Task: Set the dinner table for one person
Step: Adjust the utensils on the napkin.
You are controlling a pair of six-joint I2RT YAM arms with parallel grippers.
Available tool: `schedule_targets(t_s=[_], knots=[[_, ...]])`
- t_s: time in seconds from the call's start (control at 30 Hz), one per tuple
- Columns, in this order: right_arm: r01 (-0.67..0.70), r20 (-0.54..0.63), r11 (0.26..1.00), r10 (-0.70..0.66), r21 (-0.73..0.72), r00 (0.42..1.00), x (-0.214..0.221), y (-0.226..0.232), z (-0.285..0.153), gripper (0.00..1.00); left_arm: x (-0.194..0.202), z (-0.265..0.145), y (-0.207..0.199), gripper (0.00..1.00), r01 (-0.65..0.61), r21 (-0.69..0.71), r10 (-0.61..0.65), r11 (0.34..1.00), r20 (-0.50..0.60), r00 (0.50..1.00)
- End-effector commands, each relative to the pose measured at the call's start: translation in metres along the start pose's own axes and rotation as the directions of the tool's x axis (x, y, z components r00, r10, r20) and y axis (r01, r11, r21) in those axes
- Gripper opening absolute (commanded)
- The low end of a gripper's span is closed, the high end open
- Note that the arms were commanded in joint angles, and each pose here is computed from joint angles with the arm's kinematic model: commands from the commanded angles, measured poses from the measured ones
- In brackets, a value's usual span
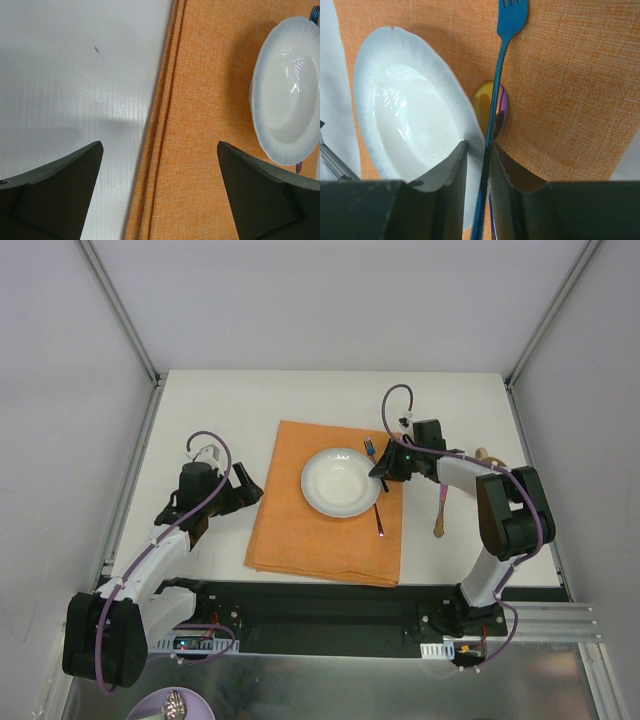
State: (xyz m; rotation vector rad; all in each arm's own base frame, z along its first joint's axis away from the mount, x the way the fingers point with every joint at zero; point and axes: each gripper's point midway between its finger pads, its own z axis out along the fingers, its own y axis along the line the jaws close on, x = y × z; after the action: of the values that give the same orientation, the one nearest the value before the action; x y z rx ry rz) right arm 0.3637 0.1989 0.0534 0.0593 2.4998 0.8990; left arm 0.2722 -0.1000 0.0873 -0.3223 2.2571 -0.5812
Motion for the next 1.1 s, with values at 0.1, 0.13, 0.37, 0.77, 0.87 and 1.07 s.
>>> schedule_targets(t_s=[0.1,0.13,0.37,0.77,0.87,1.07], knots=[[0.029,-0.03,0.995,-0.027,0.09,0.999,0.005,-0.019,0.002,0.29,0.0,0.0,-0.005,0.99,-0.017,0.016,0.017,1.0,-0.004,1.0],[0.031,-0.027,0.995,-0.029,0.094,0.999,0.004,-0.019,0.002,0.3,0.0,0.0,-0.005,0.99,-0.019,0.016,0.019,1.0,-0.004,1.0],[0.046,-0.021,0.991,-0.044,0.124,0.999,0.0,-0.022,-0.003,0.32,-0.001,0.0,-0.006,0.99,-0.019,0.018,0.019,1.0,-0.003,1.0],[0.059,0.019,0.983,-0.063,0.176,0.998,-0.014,-0.029,-0.021,0.33,-0.001,0.0,-0.007,1.0,-0.019,0.023,0.019,1.0,-0.004,1.0],[0.058,0.048,0.981,-0.068,0.184,0.997,-0.023,-0.029,-0.031,0.33,-0.001,0.0,-0.006,0.99,-0.019,0.02,0.019,1.0,-0.003,1.0],[0.096,0.073,0.977,-0.112,0.191,0.991,-0.037,-0.019,-0.046,0.4,0.0,0.001,-0.005,0.99,-0.017,0.018,0.017,1.0,-0.007,1.0]])
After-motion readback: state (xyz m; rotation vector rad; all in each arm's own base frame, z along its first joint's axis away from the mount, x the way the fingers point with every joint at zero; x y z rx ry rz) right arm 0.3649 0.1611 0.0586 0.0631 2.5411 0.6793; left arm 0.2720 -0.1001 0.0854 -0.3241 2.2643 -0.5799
